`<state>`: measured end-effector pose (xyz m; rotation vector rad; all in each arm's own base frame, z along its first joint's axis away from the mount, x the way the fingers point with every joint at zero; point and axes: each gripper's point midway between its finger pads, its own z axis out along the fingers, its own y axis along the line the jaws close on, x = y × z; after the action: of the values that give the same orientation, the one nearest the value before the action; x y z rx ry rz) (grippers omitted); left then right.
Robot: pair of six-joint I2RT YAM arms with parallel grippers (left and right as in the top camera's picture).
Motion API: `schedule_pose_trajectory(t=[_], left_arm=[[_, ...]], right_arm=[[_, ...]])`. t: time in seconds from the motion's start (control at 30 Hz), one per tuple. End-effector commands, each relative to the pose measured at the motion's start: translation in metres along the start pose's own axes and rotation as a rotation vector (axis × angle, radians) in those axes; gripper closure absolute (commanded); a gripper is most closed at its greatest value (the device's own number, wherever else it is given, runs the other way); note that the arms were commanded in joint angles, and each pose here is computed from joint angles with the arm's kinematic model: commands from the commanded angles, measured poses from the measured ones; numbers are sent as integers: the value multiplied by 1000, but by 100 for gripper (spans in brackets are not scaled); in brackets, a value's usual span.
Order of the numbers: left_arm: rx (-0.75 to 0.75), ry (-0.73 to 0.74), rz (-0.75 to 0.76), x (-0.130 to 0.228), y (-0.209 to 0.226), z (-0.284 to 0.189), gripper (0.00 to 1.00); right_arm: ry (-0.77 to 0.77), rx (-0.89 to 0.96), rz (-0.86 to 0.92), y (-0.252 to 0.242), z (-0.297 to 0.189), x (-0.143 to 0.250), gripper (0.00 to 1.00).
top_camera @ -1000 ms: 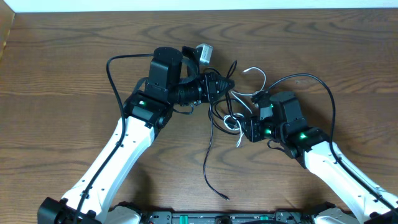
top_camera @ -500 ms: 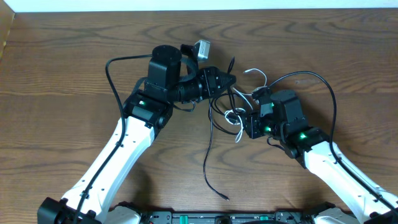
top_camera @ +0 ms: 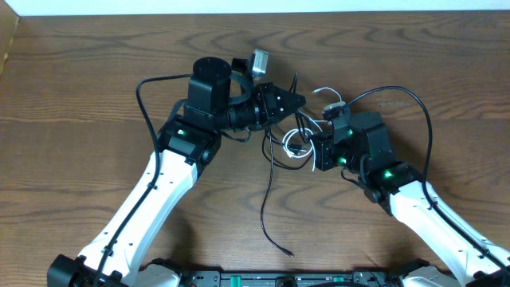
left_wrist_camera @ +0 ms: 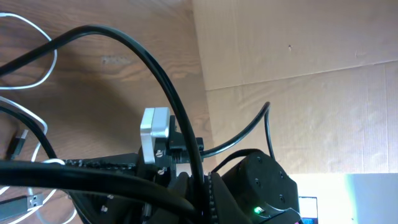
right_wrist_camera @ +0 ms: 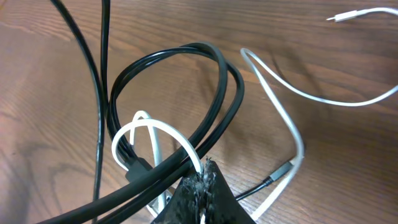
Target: Untangle cables
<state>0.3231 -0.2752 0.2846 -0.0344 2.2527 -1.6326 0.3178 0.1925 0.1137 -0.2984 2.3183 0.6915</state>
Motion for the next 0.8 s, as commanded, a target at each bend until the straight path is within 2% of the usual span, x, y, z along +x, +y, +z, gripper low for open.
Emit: schedule_pose_trajectory(t=[0.0, 0.07, 0.17, 0.23, 0.27, 0.3, 0.5, 0.77], left_arm=[[25, -16, 60, -5, -12, -12, 93], [-2, -20, 95, -6, -4, -14, 93], [-112, -35, 131, -9, 24, -21, 93], [-268, -63, 105, -11, 59, -31, 92], [-414, -83, 67, -10, 90, -44, 93], [-485, -88, 51, -9, 104, -52, 93], [-742, -101, -23, -6, 158, -102, 92], [-826, -247, -142, -36, 190, -168, 93]], right_arm=[[-10, 105, -12, -18, 1, 0, 99], [-10, 225, 6, -40, -3, 3, 99], [-15, 481, 131, -83, -19, 14, 99], [-20, 663, 223, -110, -37, 26, 99], [-22, 784, 282, -127, -52, 37, 99], [-23, 853, 318, -137, -62, 43, 99], [-37, 1019, 421, -168, -92, 55, 99], [-158, 1138, 614, -224, -131, 47, 99]])
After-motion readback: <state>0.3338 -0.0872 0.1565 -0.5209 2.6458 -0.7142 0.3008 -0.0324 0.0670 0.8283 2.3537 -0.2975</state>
